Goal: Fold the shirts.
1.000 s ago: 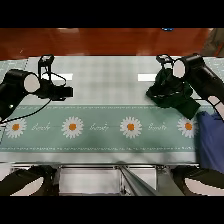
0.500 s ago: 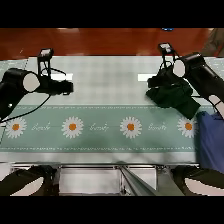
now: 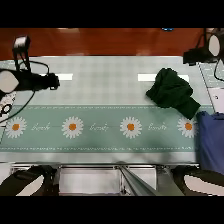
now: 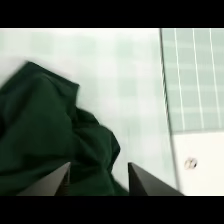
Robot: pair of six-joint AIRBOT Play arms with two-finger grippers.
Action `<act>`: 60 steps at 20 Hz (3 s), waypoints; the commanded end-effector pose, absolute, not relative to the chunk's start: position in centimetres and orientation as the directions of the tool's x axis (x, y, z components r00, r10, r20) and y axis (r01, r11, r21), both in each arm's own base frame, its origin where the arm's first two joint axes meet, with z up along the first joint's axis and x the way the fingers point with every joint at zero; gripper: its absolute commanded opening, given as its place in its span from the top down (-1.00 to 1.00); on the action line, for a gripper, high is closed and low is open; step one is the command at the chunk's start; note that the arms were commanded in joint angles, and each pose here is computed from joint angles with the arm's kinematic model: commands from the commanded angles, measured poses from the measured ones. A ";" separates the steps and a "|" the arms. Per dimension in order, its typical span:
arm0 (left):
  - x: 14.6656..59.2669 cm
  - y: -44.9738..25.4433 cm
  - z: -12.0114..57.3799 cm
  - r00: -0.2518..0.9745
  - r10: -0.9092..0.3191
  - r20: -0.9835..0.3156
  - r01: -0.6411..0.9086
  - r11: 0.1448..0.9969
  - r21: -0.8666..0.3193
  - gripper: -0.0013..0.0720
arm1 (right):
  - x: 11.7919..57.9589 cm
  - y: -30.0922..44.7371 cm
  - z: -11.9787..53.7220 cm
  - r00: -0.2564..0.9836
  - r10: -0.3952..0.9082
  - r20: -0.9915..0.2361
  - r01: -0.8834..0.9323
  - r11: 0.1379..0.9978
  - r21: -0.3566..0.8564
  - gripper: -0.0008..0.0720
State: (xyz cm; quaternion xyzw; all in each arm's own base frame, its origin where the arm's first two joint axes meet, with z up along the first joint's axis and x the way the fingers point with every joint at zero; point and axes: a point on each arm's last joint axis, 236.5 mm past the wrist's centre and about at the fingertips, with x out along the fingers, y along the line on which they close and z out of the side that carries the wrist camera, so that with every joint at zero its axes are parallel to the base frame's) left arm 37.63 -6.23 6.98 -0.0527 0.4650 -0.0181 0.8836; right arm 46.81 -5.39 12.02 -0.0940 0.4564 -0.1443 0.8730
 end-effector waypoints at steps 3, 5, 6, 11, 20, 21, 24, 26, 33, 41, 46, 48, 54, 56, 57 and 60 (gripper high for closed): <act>31.7 -8.1 -0.7 0.415 -0.184 -0.891 -0.078 0.969 -0.236 -0.42 | 43.2 -7.0 0.3 0.296 -0.061 -0.953 0.293 0.956 0.030 -0.17; 31.6 -8.7 -1.2 0.416 -0.208 -0.885 -0.089 0.959 -0.268 -0.42 | 41.7 -6.9 -3.1 0.218 -0.041 -0.975 0.303 0.952 0.027 -0.17; 32.0 -9.0 -0.9 0.433 -0.218 -0.875 -0.088 0.955 -0.282 -0.42 | 41.3 -6.8 -4.5 0.183 -0.034 -0.983 0.303 0.953 0.024 -0.17; 33.3 -10.2 0.1 0.487 -0.268 -0.831 -0.098 0.929 -0.357 -0.42 | 42.3 -2.0 -8.7 0.144 0.147 -0.979 0.295 0.938 0.184 -0.15; 33.8 -8.6 2.0 0.523 -0.226 -0.822 -0.025 0.960 -0.280 -0.42 | 46.3 2.8 -1.7 0.307 0.193 -0.932 0.050 0.975 0.218 0.91; 34.5 -7.3 3.9 0.572 -0.198 -0.796 -0.035 0.964 -0.265 -0.42 | 47.4 2.8 2.1 0.382 0.189 -0.905 0.024 0.976 0.214 0.91; 35.3 -4.3 10.0 0.705 -0.152 -0.693 -0.077 0.955 -0.287 -0.42 | 49.6 2.8 16.7 0.661 0.183 -0.727 -0.051 0.979 0.200 0.91; 34.6 -3.7 12.6 0.753 -0.142 -0.642 -0.072 0.953 -0.296 -0.42 | 49.2 2.8 25.9 0.800 0.173 -0.574 -0.088 0.981 0.173 0.91; 30.9 -5.5 13.3 0.713 -0.204 -0.671 -0.025 0.949 -0.315 -0.42 | 42.1 6.7 45.8 0.937 0.321 -0.138 -0.295 0.939 0.179 0.91; 30.2 -8.7 13.2 0.687 -0.278 -0.671 0.068 0.944 -0.322 -0.42 | 32.2 10.9 57.6 0.836 0.484 0.258 -0.530 0.834 0.154 0.91; 30.1 -8.9 12.3 0.677 -0.286 -0.679 0.057 0.939 -0.338 -0.42 | 29.5 14.7 58.9 0.725 0.614 0.313 -0.677 0.718 0.159 0.91; 29.9 -9.0 11.0 0.661 -0.287 -0.694 0.048 0.938 -0.342 -0.42 | 29.1 17.6 58.1 0.682 0.673 0.287 -0.726 0.672 0.148 0.91; 29.2 -9.1 7.7 0.618 -0.290 -0.730 0.010 0.932 -0.362 -0.42 | 29.6 28.8 53.0 0.545 0.825 0.149 -0.839 0.532 0.117 0.91; 29.2 -9.1 7.7 0.617 -0.290 -0.731 0.010 0.932 -0.361 -0.42 | 29.7 31.4 51.5 0.510 0.852 0.117 -0.859 0.497 0.122 0.91; 29.2 -9.1 7.6 0.617 -0.290 -0.732 0.010 0.932 -0.361 -0.42 | 29.7 32.3 50.9 0.497 0.861 0.105 -0.866 0.484 0.127 0.91; 29.2 -9.1 7.6 0.617 -0.290 -0.732 0.010 0.932 -0.361 -0.42 | 30.6 32.5 50.0 0.513 0.855 0.079 -0.856 0.503 0.119 0.91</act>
